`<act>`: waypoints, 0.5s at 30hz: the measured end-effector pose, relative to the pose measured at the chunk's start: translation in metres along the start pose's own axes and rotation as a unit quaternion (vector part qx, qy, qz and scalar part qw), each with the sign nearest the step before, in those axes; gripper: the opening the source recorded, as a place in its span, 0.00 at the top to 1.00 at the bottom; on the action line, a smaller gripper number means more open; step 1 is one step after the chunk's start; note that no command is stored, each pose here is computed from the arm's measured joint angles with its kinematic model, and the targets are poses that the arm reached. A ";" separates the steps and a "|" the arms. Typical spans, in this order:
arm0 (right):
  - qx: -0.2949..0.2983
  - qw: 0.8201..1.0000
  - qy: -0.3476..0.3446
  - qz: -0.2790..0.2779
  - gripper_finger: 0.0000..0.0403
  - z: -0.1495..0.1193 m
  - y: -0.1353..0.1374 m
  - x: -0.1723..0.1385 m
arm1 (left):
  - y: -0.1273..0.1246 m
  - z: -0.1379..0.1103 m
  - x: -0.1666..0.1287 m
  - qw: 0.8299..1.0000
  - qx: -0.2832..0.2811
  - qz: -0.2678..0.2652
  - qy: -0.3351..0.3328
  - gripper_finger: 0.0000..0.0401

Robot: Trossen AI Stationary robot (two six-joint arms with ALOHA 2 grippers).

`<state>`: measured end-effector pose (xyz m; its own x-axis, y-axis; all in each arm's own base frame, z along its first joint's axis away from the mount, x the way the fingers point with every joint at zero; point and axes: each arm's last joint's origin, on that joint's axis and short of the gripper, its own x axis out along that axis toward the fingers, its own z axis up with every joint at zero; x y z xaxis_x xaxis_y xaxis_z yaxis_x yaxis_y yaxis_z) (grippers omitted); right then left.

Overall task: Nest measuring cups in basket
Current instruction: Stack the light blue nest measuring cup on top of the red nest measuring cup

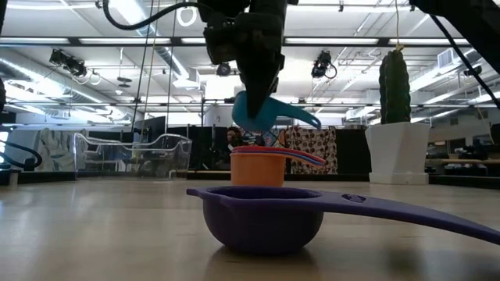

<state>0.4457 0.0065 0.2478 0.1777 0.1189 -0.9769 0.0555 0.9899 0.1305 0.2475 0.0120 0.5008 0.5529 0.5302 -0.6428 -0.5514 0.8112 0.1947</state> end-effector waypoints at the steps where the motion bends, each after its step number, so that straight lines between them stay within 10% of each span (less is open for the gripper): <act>1: 0.002 1.000 0.000 0.006 0.95 0.000 -0.001 0.000 | 0.000 0.000 0.000 1.000 0.000 0.000 0.000 0.77; 15: 0.008 1.000 0.009 0.011 0.95 0.001 -0.007 0.006 | 0.000 0.000 0.000 1.000 0.002 0.000 0.000 0.77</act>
<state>0.4477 -0.0002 0.2411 0.1610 0.1421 -0.9767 0.0676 0.9857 0.1546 0.2475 0.0120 0.5008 0.5531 0.5301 -0.6427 -0.5495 0.8120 0.1969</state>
